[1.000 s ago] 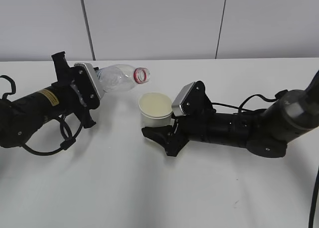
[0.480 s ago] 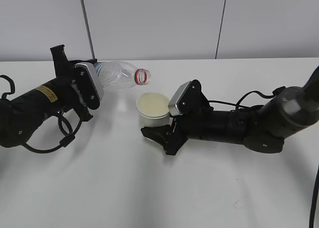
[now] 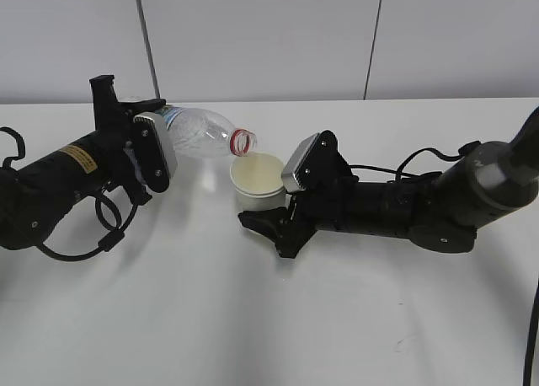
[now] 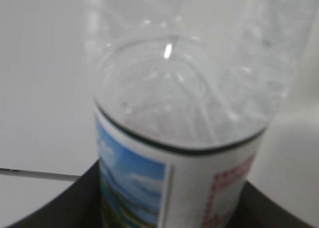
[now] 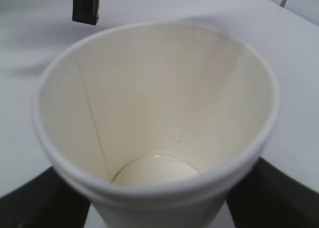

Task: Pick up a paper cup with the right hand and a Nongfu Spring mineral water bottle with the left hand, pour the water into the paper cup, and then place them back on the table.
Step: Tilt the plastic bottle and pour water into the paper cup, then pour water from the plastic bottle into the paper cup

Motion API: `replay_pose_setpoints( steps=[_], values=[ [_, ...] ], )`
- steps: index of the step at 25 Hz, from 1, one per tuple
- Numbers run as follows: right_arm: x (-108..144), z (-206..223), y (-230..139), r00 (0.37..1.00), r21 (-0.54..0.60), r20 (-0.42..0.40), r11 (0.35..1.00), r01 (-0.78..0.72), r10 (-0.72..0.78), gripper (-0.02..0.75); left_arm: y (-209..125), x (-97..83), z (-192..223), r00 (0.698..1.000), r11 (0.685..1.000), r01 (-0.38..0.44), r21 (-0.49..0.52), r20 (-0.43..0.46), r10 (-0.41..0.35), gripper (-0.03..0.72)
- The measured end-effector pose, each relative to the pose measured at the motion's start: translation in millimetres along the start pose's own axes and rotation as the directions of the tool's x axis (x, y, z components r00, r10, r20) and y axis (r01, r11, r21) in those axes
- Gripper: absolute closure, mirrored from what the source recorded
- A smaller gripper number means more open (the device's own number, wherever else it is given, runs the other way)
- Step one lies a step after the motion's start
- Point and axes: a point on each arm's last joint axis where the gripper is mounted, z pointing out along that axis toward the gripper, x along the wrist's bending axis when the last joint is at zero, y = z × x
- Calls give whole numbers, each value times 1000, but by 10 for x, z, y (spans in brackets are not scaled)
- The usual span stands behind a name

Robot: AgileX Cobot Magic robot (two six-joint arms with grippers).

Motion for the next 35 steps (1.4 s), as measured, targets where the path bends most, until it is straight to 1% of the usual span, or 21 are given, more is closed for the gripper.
replay_pose_setpoints(
  steps=[8,10,14,17,24,35],
  values=[
    [4,0,-6,1000,7,-4,1000,3,-3,182,1,3,0,999,999,-53,-1,-3,53,333],
    [5,0,-8,1000,9,-6,1000,4,-4,182,5,13,0,998,998,-60,-4,-15,59,333],
    [13,0,-13,1000,14,-15,1000,7,-7,182,16,43,-1,994,995,-97,-13,-49,96,333],
    [27,-1,-18,1000,19,-30,1000,4,-3,182,17,46,-1,992,994,-112,-13,-53,111,333],
    [44,-2,-25,999,27,-48,1000,4,-3,182,18,47,-1,982,984,-181,-10,-55,180,333],
    [45,-2,-29,999,31,-50,1000,4,-3,182,19,53,-2,980,981,-192,-9,-61,191,333]
  ],
)
